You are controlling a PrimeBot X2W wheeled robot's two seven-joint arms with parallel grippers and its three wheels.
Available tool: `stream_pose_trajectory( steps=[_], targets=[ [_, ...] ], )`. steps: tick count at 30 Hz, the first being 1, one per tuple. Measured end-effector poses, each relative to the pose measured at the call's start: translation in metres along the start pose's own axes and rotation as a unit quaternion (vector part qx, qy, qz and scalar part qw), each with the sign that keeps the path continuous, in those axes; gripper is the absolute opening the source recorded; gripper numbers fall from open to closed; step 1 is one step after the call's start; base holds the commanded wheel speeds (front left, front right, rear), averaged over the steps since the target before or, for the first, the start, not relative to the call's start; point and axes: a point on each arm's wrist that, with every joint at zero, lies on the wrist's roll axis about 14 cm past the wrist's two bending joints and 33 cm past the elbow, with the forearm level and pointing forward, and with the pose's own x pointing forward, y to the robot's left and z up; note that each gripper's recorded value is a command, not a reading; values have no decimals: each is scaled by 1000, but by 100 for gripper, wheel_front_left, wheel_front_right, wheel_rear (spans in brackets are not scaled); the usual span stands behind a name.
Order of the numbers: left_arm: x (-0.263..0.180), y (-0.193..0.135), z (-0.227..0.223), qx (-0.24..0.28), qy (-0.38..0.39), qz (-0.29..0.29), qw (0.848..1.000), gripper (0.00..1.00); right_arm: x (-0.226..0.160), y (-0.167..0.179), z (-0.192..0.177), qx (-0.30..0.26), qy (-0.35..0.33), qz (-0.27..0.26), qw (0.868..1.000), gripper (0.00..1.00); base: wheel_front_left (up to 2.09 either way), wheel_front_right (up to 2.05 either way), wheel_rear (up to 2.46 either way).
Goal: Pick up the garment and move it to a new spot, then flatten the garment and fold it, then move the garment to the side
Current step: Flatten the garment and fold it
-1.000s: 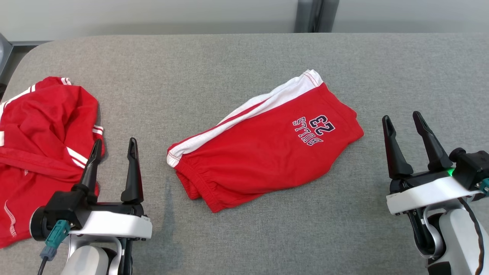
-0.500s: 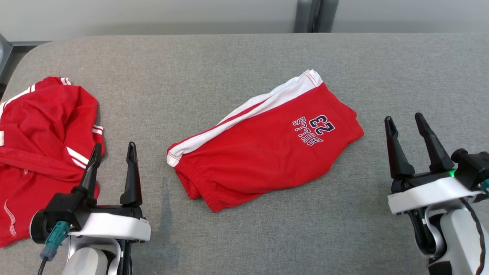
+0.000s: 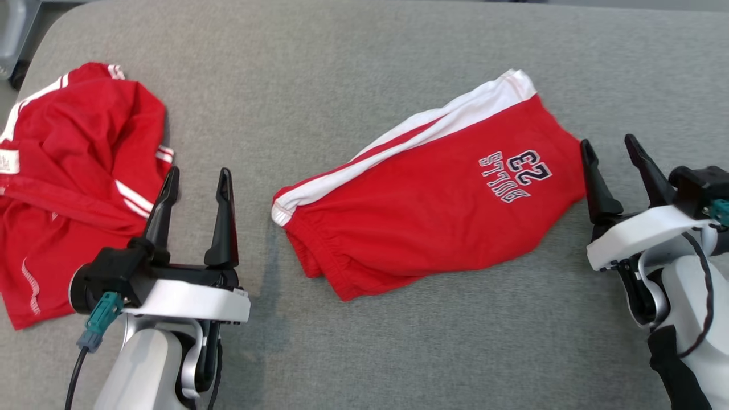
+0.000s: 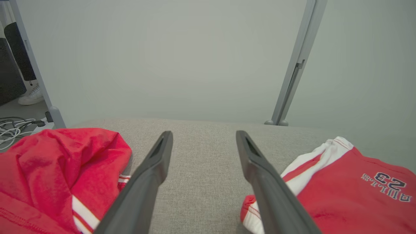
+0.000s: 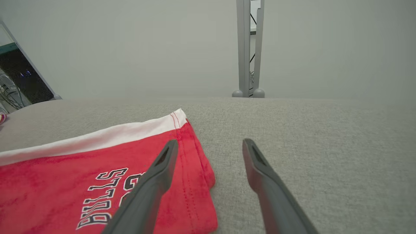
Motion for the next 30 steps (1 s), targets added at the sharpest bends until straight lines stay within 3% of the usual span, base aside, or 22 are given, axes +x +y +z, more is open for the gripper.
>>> stream_pose_trajectory(
  steps=[7, 8, 9, 10, 11, 12, 21, 30],
  targets=[
    [3, 10, -6, 5, 6, 12, 1000, 100, 17, 13, -56, 12, 96, 17, 995, 100, 0, 0, 0],
    [3, 12, -6, 5, 7, 14, 1000, 100, 19, 14, -58, 13, 101, 19, 995, 96, 0, 0, 0],
    [3, 12, -7, 7, 8, 15, 1000, 100, 20, 16, -60, 15, 104, 19, 994, 45, 0, 0, 0],
    [3, 12, -7, 6, 8, 15, 1000, 100, 19, 17, -62, 20, 107, 19, 994, 7, 0, 0, 0],
    [3, 13, -6, 6, 7, 16, 1000, 100, 19, 17, -63, 22, 109, 18, 994, 7, 0, 0, 0],
    [4, 13, -6, 6, 6, 15, 1000, 100, 18, 18, -63, 25, 109, 19, 994, 0, 0, 0, 0],
    [3, 3, -3, 6, 1, 1, 1000, 100, -5, 9, -56, 63, 88, -10, 994, 0, 0, 0, 0],
    [-1, -17, -2, 0, -1, -28, 1000, 100, -86, -36, -67, 115, 74, -117, 984, 0, 0, 0, 0]
  ],
)
